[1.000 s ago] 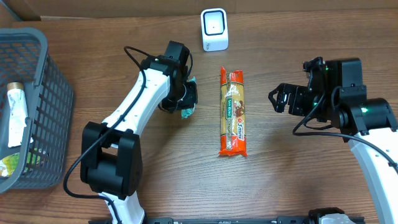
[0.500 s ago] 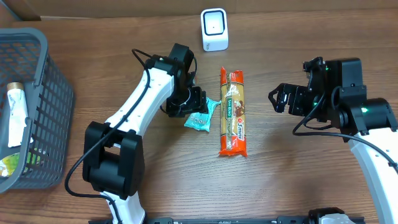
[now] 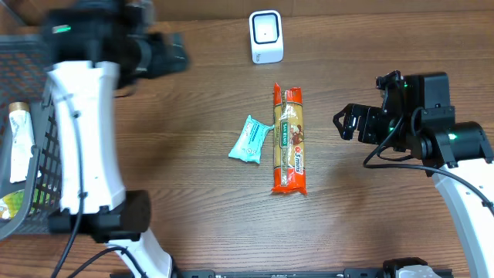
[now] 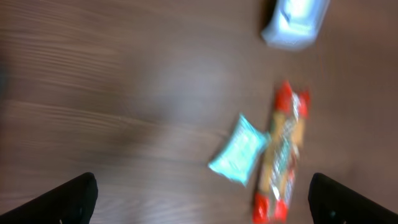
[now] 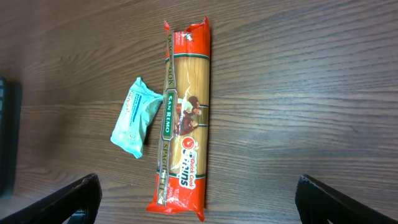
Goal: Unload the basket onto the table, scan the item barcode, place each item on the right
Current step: 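Reach the left gripper into the basket and grasp the white tube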
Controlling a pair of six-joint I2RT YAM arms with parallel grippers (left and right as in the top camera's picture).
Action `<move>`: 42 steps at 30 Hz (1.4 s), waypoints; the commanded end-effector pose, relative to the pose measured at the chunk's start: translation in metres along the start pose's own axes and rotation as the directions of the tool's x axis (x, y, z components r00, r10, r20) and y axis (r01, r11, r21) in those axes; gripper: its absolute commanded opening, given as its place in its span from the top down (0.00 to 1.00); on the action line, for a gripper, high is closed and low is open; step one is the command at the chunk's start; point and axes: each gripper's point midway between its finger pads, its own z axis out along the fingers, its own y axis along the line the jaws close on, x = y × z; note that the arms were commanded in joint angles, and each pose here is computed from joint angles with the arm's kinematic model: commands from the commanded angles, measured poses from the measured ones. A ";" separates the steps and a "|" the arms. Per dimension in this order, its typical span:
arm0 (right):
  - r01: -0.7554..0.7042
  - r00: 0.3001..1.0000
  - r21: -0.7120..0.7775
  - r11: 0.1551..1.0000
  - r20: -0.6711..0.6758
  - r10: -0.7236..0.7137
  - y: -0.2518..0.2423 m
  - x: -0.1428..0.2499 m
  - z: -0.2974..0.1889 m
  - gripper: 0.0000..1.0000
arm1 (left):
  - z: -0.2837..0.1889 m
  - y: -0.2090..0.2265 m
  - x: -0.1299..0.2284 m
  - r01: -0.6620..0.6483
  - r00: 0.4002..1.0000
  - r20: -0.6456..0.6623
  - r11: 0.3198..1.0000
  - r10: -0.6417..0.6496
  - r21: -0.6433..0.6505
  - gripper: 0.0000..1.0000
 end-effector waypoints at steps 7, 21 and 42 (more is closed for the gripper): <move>0.010 1.000 -0.011 1.000 0.020 -0.010 0.006 -0.005 -0.006 0.00 | -0.072 0.174 -0.019 0.353 0.923 0.219 0.922 -0.315 -0.161 0.00; 0.013 0.999 0.034 0.999 0.033 -0.014 -0.002 -0.007 -0.006 0.00 | -0.051 0.314 -0.020 0.427 0.894 0.284 0.853 -0.347 -0.302 0.00; 0.007 1.000 0.038 0.999 0.018 -0.008 -0.003 -0.003 -0.006 0.00 | 0.117 0.437 0.028 0.321 0.922 0.004 0.757 -0.388 -0.569 0.06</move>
